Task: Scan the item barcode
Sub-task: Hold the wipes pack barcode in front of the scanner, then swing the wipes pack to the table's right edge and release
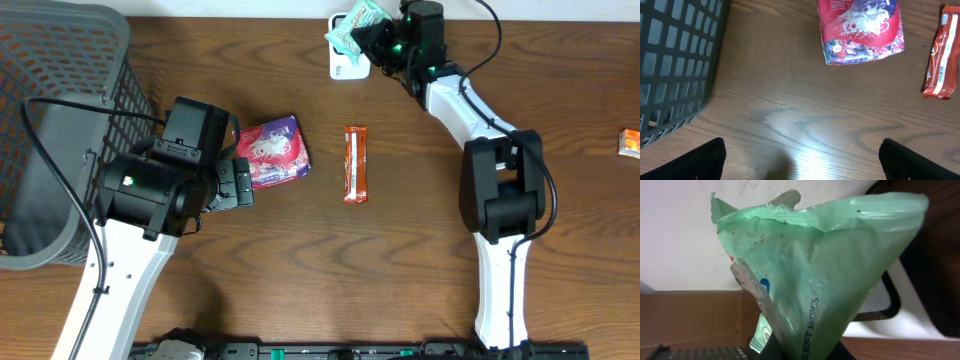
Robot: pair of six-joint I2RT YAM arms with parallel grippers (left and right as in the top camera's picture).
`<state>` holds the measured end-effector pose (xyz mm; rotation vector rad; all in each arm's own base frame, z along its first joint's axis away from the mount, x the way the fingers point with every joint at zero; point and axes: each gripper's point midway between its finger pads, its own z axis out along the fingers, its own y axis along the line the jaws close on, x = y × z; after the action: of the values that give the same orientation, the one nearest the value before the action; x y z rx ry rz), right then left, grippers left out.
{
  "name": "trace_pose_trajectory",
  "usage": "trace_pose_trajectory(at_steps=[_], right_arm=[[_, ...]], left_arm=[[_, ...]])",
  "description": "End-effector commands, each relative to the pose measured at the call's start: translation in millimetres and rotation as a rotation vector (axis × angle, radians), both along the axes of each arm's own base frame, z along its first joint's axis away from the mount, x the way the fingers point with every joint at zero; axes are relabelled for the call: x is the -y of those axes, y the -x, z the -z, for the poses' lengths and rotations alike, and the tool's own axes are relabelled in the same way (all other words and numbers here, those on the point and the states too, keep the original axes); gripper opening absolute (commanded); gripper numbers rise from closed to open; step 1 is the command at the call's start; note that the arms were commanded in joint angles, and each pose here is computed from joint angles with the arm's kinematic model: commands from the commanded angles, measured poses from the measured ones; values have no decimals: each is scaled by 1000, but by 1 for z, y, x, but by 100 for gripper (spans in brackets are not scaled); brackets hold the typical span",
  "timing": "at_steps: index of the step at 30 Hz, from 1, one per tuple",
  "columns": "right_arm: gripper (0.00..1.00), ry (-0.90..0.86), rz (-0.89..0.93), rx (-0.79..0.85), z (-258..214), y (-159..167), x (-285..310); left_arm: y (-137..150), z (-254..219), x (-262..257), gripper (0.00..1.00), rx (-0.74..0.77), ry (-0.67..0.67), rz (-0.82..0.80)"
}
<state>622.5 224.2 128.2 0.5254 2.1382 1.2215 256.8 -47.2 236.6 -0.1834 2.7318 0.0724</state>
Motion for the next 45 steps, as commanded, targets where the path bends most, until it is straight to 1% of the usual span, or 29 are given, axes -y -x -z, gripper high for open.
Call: trace_pose_trajectory(at_steps=[1, 9, 13, 21, 26, 30, 34, 36, 39, 42, 43, 44, 45], right_arm=[[1, -12, 30, 74, -31, -8, -7], [1, -9, 45, 81, -32, -10, -6], [1, 40, 10, 98, -27, -7, -4], [1, 3, -27, 91, -32, -10, 29], [1, 36, -24, 113, -43, -12, 69], [1, 128, 46, 64, -53, -3, 139], [1, 241, 193, -71, -52, 24, 235], [1, 310, 215, -107, -50, 44, 281], [1, 389, 233, -188, -35, 80, 345], [1, 416, 295, -313, -14, 117, 400], [2, 437, 321, -355, -8, 130, 417], [6, 477, 349, -409, 1, 147, 438], [13, 509, 370, -449, 6, 159, 453]], left_arm=[[1, 2, -2, 98, -7, -6, -4], [1, 2, -2, 98, -7, -6, -5], [1, 2, -2, 98, -7, -6, -5], [1, 2, -2, 98, -7, -6, -4], [1, 2, -2, 98, -7, -6, -5], [1, 2, -2, 98, -7, -6, -5], [1, 2, -2, 98, -7, -6, -5], [1, 2, -2, 98, -7, -6, -4], [1, 2, -2, 98, -7, -6, -4], [1, 2, -2, 98, -7, -6, -4], [1, 2, -2, 98, -7, -6, -5], [1, 2, -2, 98, -7, -6, -5], [1, 2, -2, 98, -7, -6, -4]])
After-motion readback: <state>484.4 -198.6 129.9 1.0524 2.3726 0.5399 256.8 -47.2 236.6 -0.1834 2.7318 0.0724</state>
